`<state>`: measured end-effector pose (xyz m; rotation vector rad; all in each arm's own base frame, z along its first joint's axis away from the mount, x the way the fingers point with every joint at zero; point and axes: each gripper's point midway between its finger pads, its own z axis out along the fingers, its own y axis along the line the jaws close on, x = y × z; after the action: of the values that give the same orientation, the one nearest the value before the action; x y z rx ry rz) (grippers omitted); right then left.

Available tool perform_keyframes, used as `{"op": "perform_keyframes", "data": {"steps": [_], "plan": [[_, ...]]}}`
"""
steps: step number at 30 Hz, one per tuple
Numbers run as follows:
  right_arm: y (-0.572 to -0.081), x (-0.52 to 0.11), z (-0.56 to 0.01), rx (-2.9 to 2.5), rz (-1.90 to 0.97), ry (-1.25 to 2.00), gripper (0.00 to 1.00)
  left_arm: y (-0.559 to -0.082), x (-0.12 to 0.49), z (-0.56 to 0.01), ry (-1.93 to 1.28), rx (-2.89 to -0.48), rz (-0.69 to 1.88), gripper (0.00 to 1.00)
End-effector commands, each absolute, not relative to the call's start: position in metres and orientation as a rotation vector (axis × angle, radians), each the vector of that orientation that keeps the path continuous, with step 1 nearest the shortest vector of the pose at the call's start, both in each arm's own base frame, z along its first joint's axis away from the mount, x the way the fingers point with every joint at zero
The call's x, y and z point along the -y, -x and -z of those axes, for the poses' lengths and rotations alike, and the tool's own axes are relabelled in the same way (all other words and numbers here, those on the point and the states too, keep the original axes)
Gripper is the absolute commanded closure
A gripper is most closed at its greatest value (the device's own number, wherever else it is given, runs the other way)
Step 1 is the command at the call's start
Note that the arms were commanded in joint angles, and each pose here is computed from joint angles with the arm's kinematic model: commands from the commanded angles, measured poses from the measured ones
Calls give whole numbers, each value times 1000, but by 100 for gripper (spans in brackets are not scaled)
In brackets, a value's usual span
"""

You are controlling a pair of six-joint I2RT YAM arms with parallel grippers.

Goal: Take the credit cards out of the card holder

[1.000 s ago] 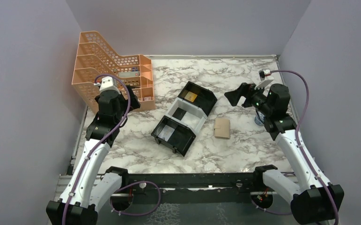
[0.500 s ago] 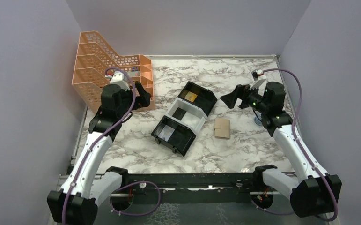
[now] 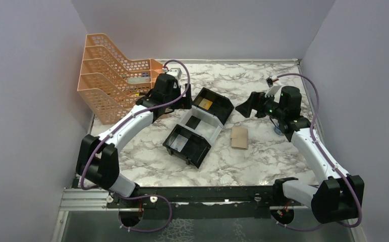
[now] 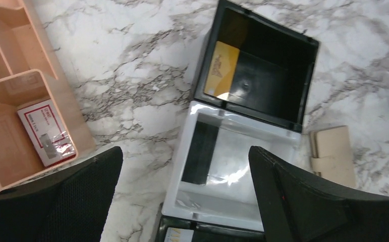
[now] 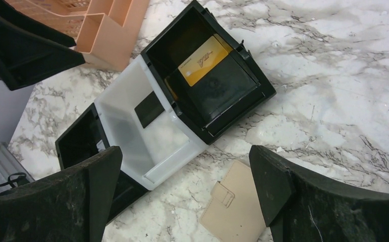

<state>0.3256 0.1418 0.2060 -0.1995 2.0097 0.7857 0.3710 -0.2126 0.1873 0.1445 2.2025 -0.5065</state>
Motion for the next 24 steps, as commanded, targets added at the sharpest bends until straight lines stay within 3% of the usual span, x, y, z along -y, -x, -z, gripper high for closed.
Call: {"op": "perform_keyframes", "data": {"steps": [1,14,24], "plan": [[-330,-138,-212,-2008,-757,168,1,-398,200,-179,-73,-2192,372,1],[-324,-148,-203,-2047,-837,205,1,-435,185,-129,47,-2287,329,1],[-327,-147,-187,-2118,-828,197,1,-429,167,-91,119,-2373,261,1]]}}
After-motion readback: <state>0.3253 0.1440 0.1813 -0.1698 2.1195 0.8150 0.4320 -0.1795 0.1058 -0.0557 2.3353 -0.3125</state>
